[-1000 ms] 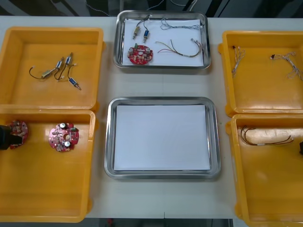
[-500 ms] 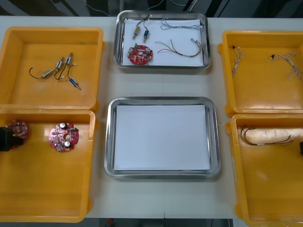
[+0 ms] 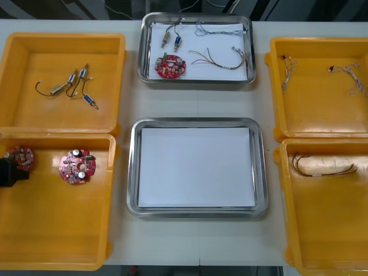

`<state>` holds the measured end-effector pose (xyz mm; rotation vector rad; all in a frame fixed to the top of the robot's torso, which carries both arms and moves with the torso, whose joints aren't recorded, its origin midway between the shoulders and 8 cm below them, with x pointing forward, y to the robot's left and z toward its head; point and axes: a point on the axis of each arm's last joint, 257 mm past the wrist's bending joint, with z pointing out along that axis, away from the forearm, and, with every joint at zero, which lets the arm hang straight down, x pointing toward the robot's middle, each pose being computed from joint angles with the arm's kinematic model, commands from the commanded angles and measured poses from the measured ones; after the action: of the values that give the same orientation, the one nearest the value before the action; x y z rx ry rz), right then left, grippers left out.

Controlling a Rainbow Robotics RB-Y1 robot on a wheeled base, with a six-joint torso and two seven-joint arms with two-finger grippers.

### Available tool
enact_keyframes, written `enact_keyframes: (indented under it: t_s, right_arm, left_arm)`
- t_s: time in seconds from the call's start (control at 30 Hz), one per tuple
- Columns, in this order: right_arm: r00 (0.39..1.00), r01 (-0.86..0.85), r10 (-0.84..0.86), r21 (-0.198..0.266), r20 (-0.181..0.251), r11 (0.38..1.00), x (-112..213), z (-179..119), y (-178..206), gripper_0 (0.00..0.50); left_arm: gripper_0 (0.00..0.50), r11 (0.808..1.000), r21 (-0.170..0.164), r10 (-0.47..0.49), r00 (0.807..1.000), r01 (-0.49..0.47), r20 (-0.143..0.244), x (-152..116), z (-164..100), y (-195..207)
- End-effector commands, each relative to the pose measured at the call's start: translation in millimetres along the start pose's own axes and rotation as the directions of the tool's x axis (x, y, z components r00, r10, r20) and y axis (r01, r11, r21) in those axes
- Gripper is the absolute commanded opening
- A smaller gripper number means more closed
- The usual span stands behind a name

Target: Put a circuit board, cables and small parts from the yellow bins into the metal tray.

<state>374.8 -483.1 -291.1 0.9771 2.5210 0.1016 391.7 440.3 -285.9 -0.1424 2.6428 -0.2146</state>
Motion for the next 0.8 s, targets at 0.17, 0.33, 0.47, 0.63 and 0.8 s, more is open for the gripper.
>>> enact_keyframes:
  t_s: [0.17, 0.33, 0.47, 0.63, 0.8]
  right_arm:
    - [0.997, 0.078, -0.077, -0.014, 0.022, 0.997, -6, -38, 26, 0.000]
    - [0.993, 0.120, -0.120, -0.035, -0.001, 0.992, 12, -51, 43, 0.000]
    - [0.990, 0.133, -0.135, -0.066, -0.030, 0.989, 33, -55, 57, 0.000]
    - [0.989, 0.134, -0.140, -0.107, -0.054, 0.985, 54, -59, 75, 0.000]
    - [0.988, 0.116, -0.129, -0.145, -0.081, 0.983, 78, -59, 88, 0.000]
  left_arm:
    - [0.500, 0.993, -0.054, 0.109, 0.994, -0.109, -0.006, -3, -7, 19]
    - [0.500, 0.993, -0.054, 0.108, 0.994, -0.108, 0.001, -7, -8, 19]
    - [0.500, 0.993, -0.052, 0.103, 0.995, -0.103, 0.005, -9, -8, 19]
    - [0.500, 0.994, -0.050, 0.100, 0.995, -0.099, 0.011, -10, -8, 19]
    - [0.500, 0.995, -0.047, 0.094, 0.995, -0.093, 0.016, -11, -8, 18]
